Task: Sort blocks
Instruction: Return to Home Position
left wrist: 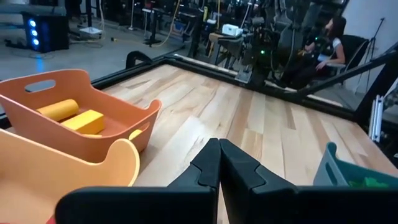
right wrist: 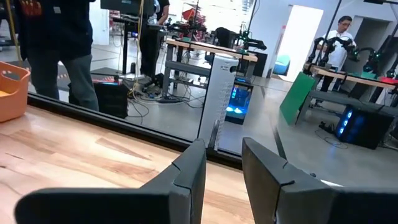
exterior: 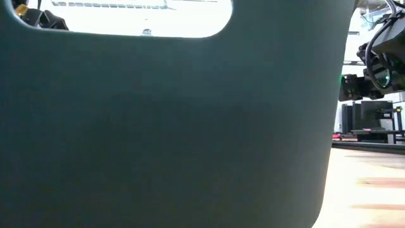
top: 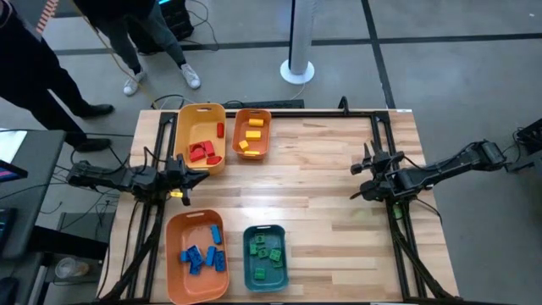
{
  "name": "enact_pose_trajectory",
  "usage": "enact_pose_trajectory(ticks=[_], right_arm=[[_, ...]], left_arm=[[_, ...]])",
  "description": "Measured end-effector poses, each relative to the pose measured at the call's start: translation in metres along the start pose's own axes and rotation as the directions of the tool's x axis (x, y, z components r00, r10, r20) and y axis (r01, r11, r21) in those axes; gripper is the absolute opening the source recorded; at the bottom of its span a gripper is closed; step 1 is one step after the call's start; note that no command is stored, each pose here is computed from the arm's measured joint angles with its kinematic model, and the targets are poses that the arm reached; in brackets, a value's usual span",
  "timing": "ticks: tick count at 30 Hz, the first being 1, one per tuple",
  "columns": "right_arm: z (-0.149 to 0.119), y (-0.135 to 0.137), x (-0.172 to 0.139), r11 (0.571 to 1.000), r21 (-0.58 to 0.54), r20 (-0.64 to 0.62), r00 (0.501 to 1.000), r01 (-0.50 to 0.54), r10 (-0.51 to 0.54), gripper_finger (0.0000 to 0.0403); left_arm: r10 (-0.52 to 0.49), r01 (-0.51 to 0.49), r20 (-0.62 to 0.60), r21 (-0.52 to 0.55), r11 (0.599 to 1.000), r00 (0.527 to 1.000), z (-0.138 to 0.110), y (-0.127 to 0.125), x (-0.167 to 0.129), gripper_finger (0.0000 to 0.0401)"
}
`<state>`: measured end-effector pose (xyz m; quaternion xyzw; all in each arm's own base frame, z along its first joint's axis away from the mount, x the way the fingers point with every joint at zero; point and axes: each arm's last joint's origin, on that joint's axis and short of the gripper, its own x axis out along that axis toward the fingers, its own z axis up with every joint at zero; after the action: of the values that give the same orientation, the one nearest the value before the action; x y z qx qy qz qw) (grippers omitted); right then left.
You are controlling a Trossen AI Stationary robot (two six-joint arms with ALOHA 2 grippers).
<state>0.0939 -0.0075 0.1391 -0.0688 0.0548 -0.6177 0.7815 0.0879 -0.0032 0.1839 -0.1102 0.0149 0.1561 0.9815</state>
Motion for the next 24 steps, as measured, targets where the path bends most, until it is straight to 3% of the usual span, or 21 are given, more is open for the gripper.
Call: enact_pose_trajectory(ticks=[24], right_arm=[[-0.0001, 0.0000, 0.0000, 1.000, -0.001, 0.000, 1.000, -0.001, 0.001, 0.0112]], left_arm=[[0.008, -0.007, -0.025, 0.015, 1.000, 1.000, -0.0027, 0.0007, 0.0000, 0.0000]])
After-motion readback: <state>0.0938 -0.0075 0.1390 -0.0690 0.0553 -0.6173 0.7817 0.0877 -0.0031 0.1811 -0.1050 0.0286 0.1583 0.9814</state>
